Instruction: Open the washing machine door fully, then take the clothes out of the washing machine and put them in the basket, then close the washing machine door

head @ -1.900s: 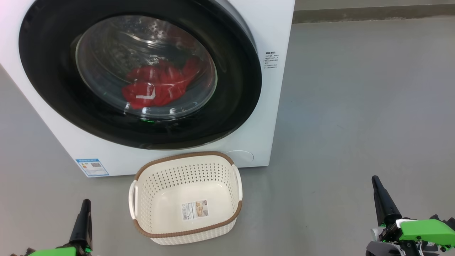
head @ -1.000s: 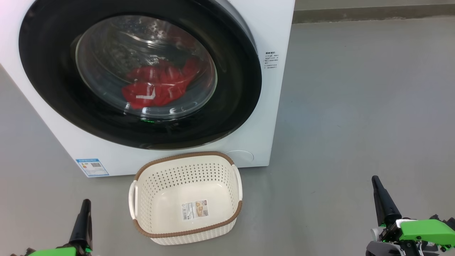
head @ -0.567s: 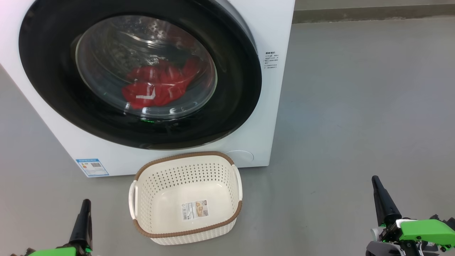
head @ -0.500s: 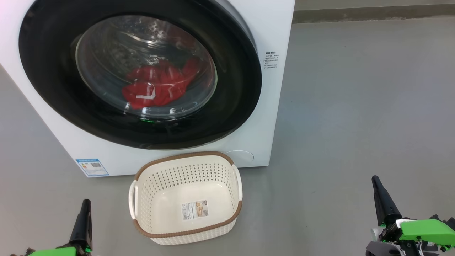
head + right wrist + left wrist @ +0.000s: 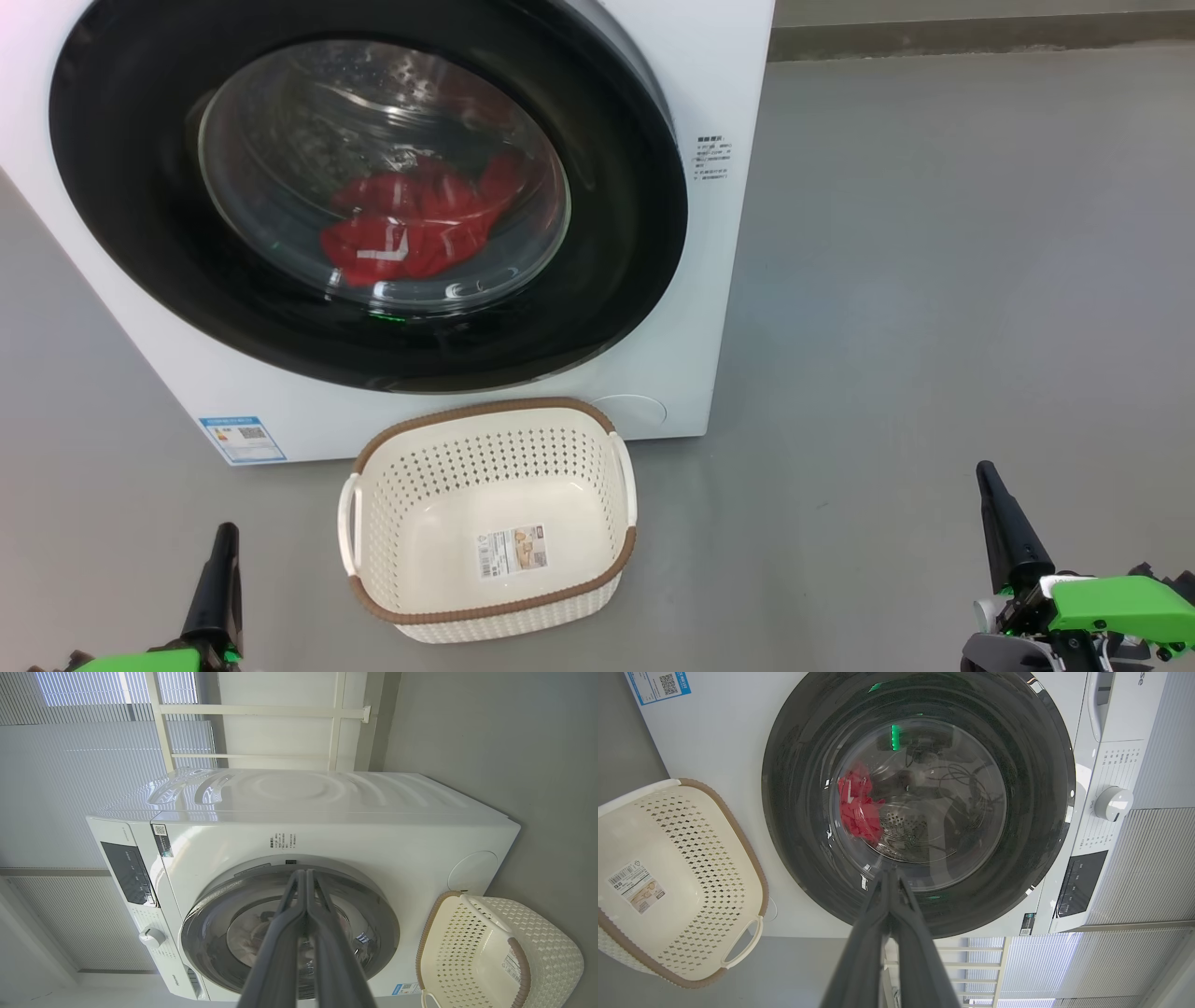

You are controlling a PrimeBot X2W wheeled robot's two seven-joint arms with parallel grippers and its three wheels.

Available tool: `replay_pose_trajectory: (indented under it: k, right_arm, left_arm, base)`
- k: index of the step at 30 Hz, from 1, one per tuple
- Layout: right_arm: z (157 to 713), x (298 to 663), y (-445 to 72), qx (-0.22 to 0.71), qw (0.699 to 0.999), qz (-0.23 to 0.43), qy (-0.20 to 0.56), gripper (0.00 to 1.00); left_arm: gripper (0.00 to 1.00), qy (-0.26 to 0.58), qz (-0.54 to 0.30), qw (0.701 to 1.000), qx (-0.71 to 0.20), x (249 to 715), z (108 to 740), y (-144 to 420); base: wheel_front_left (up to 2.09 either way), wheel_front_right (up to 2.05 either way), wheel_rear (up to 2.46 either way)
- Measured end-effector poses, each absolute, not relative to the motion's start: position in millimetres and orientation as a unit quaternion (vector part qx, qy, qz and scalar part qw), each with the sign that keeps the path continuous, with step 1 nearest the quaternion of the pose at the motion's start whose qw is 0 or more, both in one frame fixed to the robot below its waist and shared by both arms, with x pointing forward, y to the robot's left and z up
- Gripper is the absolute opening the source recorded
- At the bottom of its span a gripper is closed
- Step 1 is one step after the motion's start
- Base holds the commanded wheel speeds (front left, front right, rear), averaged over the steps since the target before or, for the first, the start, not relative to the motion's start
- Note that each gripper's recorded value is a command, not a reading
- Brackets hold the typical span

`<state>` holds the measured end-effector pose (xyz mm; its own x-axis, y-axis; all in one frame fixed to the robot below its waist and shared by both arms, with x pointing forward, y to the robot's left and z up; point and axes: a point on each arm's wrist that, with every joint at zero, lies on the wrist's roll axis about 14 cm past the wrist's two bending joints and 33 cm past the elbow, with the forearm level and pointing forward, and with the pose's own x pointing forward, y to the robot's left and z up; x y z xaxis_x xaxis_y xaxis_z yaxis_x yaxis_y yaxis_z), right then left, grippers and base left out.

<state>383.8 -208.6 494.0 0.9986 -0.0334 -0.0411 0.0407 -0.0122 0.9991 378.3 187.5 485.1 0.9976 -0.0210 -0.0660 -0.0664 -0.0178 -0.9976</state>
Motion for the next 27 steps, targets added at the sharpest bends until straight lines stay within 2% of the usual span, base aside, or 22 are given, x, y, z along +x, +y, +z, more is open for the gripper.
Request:
replay_pose_trajectory:
  k: [26,27]
  right_arm:
    - [494.0,383.8,-208.6,0.711,0.703,-0.026,0.003,0.00]
    - [492.2,383.5,-208.5,0.711,0.702,-0.029,0.004,1.00]
  left_arm:
    - [0.00,0.031,0.016,0.700,-0.713,378.3,485.1,187.5]
    - [1.00,0.032,0.018,0.700,-0.714,377.7,483.4,187.1]
  base:
    - [0.00,0.00,0.00]
    - [0.00,0.00,0.00]
